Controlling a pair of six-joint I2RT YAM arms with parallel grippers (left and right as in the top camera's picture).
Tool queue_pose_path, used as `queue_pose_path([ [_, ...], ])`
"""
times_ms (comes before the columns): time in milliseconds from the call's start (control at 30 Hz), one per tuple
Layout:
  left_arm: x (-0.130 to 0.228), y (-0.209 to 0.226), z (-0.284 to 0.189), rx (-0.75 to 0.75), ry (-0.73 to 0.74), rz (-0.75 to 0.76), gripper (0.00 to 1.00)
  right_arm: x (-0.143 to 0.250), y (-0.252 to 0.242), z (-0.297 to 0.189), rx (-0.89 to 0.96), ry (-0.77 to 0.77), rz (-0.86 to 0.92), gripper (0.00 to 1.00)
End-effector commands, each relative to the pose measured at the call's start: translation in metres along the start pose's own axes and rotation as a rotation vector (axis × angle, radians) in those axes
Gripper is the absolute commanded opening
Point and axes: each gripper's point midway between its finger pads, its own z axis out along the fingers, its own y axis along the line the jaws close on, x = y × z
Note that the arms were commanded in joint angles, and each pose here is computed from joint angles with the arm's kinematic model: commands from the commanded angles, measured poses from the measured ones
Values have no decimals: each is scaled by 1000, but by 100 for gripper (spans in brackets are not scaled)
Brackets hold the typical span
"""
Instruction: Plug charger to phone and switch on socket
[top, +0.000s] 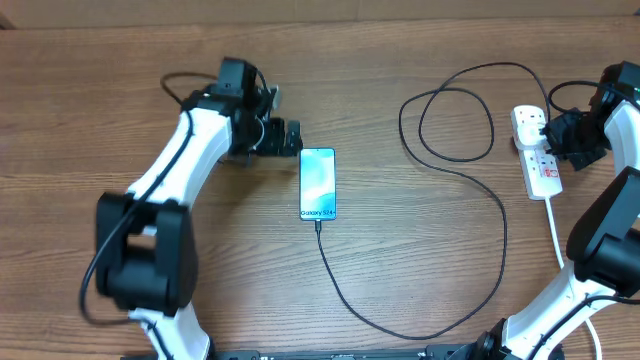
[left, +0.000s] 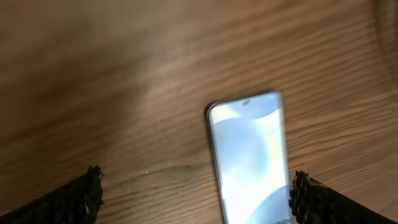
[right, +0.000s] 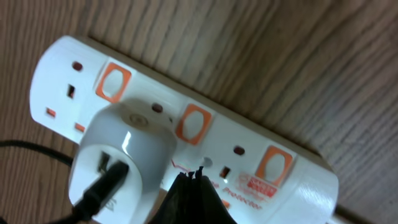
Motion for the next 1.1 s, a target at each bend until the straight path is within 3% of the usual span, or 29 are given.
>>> queue_pose_path([
  [0,-17,-2,-35,-44,-105,34,100,-8,7,6,-18,-13,-5,4],
  [633,-18,0,-37,-57,-110,33,100,-22,17,10,-58,-66,-9,4],
  [933,-17,0,-36,-57,-106,23,100,-1,20,44,-59,48,-22,4],
  [1067,-17,0,-38,-58,-110,-6,100,13,26,47,-53,77,-113,4],
])
